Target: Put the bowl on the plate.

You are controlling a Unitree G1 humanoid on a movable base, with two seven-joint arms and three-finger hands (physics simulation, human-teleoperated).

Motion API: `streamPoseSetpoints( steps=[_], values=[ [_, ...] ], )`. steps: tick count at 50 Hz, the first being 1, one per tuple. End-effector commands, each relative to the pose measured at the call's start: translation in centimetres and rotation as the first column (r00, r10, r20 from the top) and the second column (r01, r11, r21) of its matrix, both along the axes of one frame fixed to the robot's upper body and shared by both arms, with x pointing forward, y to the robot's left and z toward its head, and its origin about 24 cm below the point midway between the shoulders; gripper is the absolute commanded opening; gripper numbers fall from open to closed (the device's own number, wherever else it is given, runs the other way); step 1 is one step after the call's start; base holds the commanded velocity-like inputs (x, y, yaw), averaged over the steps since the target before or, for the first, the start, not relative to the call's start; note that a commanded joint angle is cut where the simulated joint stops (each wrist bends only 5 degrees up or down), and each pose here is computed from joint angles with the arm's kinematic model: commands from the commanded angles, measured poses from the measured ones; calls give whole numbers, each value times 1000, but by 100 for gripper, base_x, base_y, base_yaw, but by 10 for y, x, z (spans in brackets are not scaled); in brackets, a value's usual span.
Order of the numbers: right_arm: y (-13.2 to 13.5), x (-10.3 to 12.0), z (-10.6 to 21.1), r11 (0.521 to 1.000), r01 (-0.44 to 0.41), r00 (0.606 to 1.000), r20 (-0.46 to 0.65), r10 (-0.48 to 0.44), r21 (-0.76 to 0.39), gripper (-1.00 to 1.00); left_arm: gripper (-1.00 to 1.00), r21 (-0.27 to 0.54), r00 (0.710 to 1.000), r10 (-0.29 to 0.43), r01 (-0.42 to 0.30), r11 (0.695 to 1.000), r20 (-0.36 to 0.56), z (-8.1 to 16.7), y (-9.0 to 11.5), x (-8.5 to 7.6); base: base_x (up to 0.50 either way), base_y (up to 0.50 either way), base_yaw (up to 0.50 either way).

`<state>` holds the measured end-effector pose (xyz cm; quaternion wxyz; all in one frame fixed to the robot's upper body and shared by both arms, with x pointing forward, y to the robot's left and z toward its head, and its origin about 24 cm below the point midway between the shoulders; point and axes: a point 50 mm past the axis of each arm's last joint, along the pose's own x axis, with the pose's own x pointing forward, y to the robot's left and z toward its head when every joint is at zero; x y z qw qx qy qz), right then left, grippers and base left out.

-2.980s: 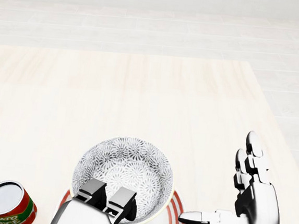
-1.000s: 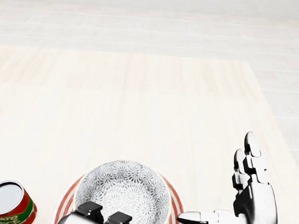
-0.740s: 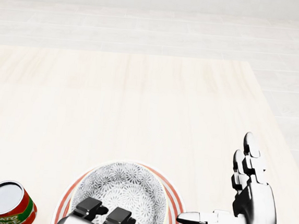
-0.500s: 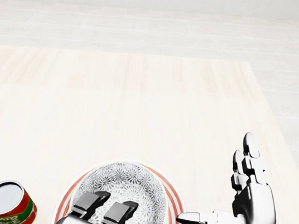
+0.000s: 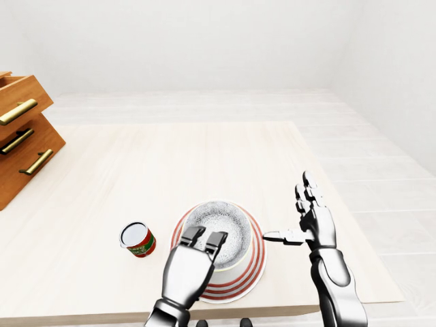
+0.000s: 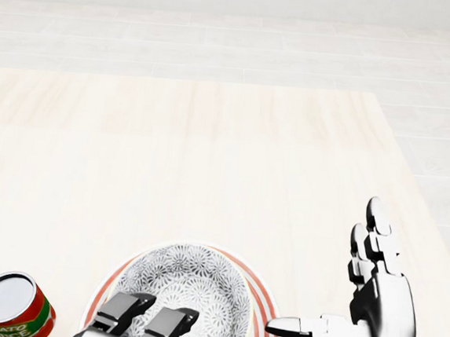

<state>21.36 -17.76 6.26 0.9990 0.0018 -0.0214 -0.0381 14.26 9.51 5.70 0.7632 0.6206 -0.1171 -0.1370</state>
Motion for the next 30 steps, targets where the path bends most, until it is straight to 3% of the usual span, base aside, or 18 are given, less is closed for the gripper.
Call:
streamPoseSetpoints(
  steps=[1, 11, 20, 30],
  values=[
    [1, 2, 4, 1000, -3, 1000, 11, 3, -3, 100, 40, -9, 1000, 21, -21, 1000, -3, 11, 5, -6, 0, 0, 0],
    [-1, 0, 4, 1000, -1, 1000, 13, 1, -3, 100, 58, 0, 999, 47, -47, 999, 2, 26, 13, -10, 0, 0, 0],
    [-1, -1, 0, 1000, 0, 1000, 0, 0, -2, 100, 59, 5, 998, 59, -59, 998, 16, 37, 16, -11, 0, 0, 0],
    [0, -1, -2, 1000, 0, 1000, 0, 0, 1, 100, 87, -77, 994, 109, -111, 991, -28, 53, 22, -6, 0, 0, 0]
  ],
)
